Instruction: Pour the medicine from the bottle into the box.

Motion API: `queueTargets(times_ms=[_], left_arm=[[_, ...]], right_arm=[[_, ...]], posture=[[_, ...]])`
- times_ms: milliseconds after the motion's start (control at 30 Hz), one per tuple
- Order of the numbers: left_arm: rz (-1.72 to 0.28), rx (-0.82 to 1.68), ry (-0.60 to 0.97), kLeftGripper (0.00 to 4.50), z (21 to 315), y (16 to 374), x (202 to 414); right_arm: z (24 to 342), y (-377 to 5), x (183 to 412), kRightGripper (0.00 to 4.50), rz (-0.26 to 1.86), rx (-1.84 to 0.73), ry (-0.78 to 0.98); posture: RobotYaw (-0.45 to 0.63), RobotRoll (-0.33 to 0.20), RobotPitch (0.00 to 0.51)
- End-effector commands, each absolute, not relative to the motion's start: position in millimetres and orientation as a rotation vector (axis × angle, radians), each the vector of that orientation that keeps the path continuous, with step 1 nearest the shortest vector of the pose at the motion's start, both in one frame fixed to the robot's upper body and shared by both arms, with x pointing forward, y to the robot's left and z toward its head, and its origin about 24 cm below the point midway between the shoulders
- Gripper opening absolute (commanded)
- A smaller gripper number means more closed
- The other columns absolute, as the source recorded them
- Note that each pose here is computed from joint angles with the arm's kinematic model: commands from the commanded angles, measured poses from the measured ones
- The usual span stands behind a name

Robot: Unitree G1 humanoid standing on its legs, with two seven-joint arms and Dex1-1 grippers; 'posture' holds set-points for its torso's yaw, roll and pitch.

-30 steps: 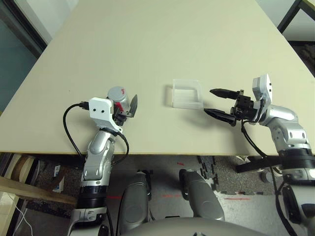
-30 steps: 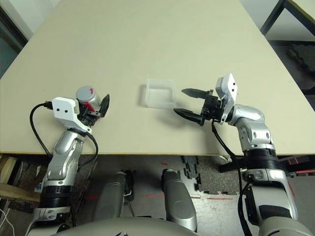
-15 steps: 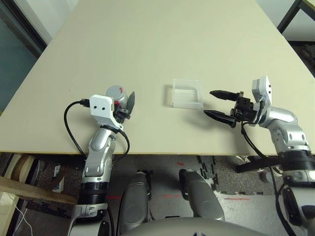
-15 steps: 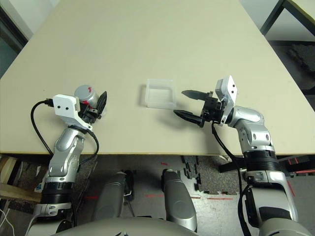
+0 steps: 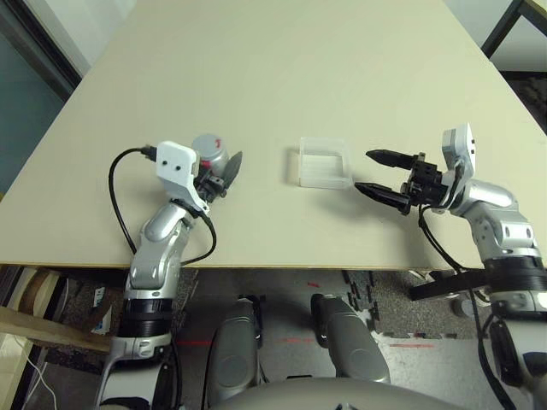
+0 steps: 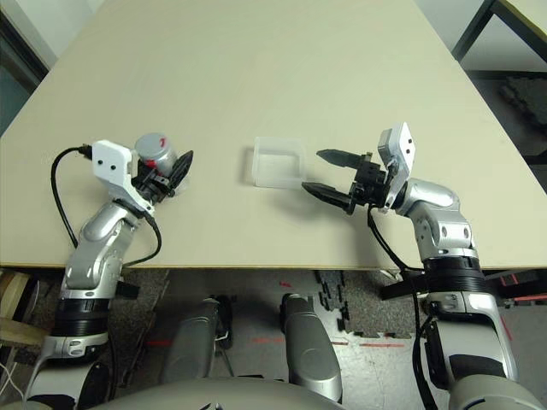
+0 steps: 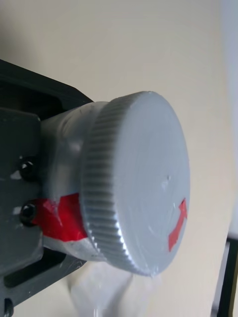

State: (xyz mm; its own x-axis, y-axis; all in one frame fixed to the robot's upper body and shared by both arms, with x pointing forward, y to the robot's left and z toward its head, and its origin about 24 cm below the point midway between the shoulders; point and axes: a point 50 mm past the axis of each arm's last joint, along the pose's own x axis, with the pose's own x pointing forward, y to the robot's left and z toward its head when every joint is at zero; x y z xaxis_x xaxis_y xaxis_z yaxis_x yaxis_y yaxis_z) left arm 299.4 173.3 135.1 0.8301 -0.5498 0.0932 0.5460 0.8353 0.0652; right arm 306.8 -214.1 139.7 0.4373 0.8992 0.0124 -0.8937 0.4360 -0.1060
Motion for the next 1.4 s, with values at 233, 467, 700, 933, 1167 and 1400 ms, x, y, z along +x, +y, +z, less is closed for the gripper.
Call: queueTargets(times_ms=[233, 467, 700, 933, 1167, 1400], left_arm=[[-0.869, 0.113, -0.026, 2.79, 165.0, 158.2, 322.0], [-0.97, 0.108, -0.032, 2.79, 175.7, 143.6, 342.8], [-1.031, 0.034, -0.115, 2.79, 175.4, 124.6, 352.5], [-1.098, 0.023, -0.15, 2.79, 176.2, 112.8, 356.4], [-1.146, 0.053, -0.14, 2.79, 177.8, 108.2, 362.5], [-1.169, 0.077, -0.135, 2.79, 177.7, 102.3, 367.7]], right_arm=[[166.0, -191.5, 322.3, 4.5, 1.157, -0.06, -0.066], [188.6, -162.4, 342.2, 4.5, 1.213, -0.07, -0.094], [201.7, -137.5, 358.2, 4.5, 1.273, -0.066, -0.086], [209.1, -121.9, 364.9, 4.5, 1.317, -0.058, -0.085], [218.4, -114.9, 368.0, 4.5, 1.351, -0.056, -0.109], [223.1, -112.8, 369.6, 4.5, 1.362, -0.059, -0.123]], posture=[[-0.13, 0.0, 0.167], [-0.15, 0.0, 0.151], [-0.16, 0.0, 0.144], [-0.16, 0.0, 0.145], [-0.16, 0.0, 0.143], [-0.17, 0.0, 0.148]])
